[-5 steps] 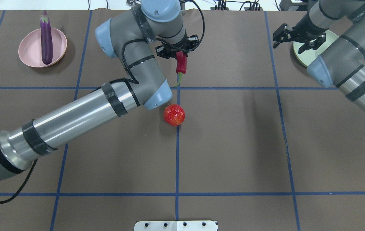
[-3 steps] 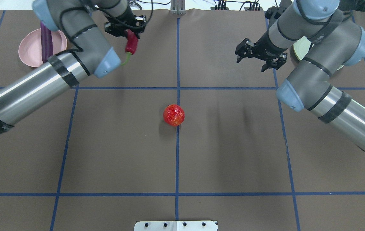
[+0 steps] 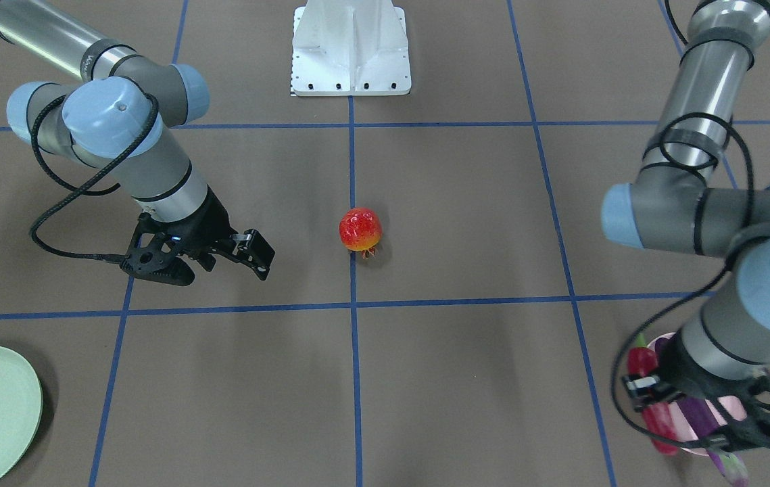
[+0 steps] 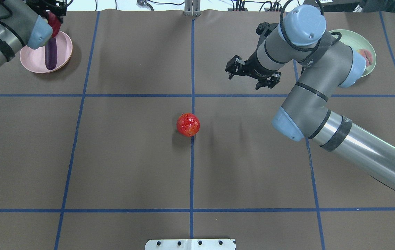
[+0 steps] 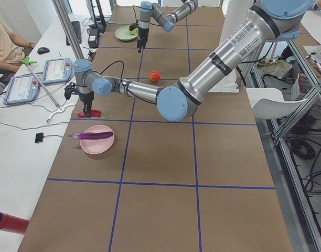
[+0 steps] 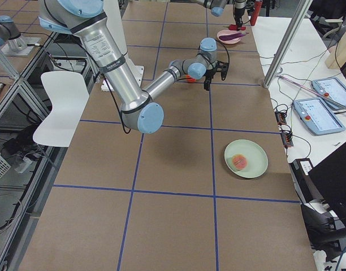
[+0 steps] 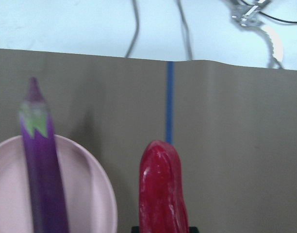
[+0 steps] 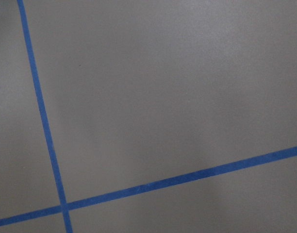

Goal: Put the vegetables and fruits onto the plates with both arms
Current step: 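Carry chili to pink plate with left gripper while right gripper nears pomegranate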

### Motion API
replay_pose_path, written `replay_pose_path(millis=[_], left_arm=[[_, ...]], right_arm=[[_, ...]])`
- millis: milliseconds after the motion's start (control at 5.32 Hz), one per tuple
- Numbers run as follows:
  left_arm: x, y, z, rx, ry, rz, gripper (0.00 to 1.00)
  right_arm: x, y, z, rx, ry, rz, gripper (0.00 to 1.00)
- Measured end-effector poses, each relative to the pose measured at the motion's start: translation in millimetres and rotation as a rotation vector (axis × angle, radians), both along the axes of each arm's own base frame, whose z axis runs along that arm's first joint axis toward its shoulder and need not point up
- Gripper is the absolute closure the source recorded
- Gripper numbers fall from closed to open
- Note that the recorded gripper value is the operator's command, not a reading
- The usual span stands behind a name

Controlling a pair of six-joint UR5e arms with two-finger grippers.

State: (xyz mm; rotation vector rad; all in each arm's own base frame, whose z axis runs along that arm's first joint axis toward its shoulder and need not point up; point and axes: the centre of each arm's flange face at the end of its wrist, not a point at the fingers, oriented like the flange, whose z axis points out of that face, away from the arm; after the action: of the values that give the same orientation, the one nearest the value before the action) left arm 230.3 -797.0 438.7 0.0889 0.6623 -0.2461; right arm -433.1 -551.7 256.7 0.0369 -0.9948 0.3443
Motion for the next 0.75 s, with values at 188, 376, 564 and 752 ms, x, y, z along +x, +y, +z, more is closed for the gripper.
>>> replay_pose_path(millis=[188,376,564,752], left_arm=[[-29,-2,45,-0.066,-0.027,-0.029,0.88],[-50,2,76,-0.110,-0.043,-0.051,0.78],[-54,8,94,-0.134,-0.050,-0.057,0.72],[-45,11,98,-0.142,-0.052,-0.049,0.51]], right_arm=[[-9,8,-5,-0.002,-0.014,0.000,0.00],[-25,22,-6,-0.001,-0.017,-0.005,0.00],[-41,35,-7,-0.002,-0.024,-0.003,0.00],[-57,49,-10,-0.009,-0.037,0.006,0.00]])
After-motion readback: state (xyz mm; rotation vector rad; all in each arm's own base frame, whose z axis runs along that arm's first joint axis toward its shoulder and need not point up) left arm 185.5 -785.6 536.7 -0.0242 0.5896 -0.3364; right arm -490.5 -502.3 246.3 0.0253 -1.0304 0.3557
